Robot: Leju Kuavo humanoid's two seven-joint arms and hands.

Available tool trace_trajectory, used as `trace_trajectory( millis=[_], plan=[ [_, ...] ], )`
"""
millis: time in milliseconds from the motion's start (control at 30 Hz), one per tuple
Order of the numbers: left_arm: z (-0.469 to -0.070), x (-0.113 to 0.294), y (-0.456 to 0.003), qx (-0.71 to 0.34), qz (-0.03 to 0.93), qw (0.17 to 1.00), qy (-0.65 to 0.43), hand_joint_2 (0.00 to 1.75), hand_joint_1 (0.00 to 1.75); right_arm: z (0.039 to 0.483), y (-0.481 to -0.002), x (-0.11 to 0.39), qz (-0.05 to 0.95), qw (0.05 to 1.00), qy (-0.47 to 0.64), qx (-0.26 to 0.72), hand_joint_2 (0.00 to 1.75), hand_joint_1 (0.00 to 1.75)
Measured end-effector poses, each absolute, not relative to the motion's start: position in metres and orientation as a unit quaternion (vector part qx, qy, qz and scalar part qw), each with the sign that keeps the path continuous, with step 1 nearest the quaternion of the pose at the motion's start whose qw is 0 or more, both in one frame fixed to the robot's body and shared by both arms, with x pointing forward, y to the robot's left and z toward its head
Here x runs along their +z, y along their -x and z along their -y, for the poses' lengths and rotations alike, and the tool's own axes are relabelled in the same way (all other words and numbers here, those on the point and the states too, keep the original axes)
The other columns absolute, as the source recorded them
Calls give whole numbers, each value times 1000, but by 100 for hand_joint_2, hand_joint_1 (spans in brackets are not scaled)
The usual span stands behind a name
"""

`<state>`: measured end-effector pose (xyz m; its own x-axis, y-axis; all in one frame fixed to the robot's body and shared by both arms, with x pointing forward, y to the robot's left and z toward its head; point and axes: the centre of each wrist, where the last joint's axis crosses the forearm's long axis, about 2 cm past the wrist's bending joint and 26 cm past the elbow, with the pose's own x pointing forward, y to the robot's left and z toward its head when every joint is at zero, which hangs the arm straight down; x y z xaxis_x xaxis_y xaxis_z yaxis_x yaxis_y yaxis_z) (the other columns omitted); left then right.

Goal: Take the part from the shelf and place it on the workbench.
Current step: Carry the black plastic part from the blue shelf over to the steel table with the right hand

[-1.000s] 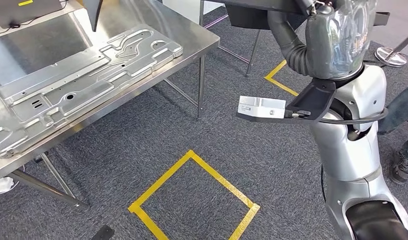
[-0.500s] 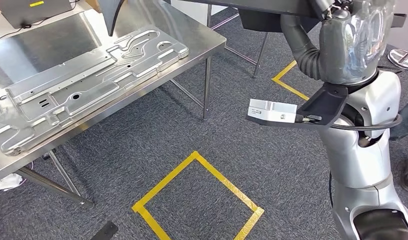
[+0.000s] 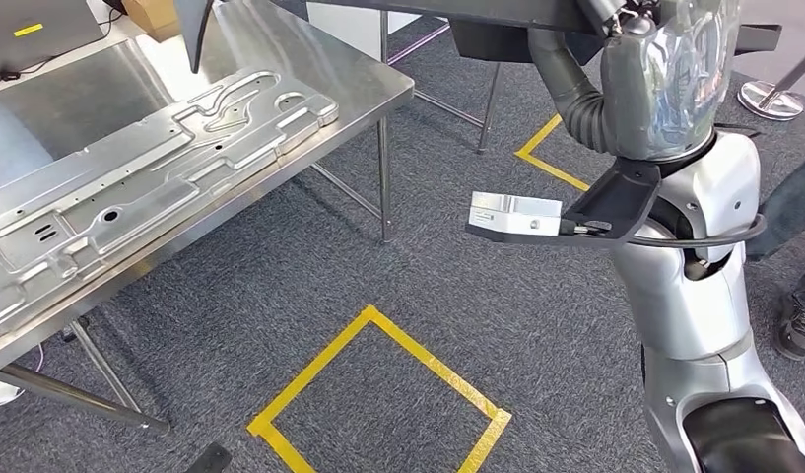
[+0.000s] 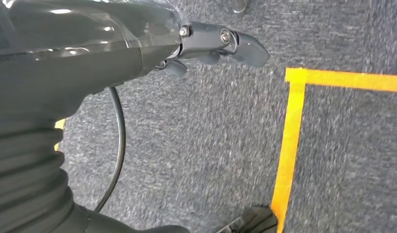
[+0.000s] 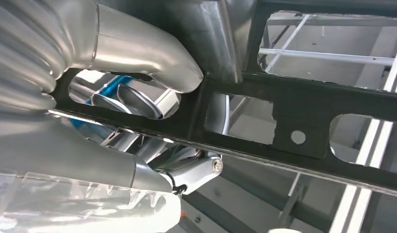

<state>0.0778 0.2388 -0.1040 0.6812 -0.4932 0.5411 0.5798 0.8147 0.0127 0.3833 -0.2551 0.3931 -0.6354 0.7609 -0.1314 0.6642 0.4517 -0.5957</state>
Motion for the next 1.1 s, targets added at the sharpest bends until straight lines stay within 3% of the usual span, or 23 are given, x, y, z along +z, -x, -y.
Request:
trace_trajectory(
  millis=[1100],
  plan=[
    [-238, -104, -77, -299, 269, 912, 81, 175, 0, 252, -383, 395, 849, 73, 421, 310, 175, 175]
  ],
)
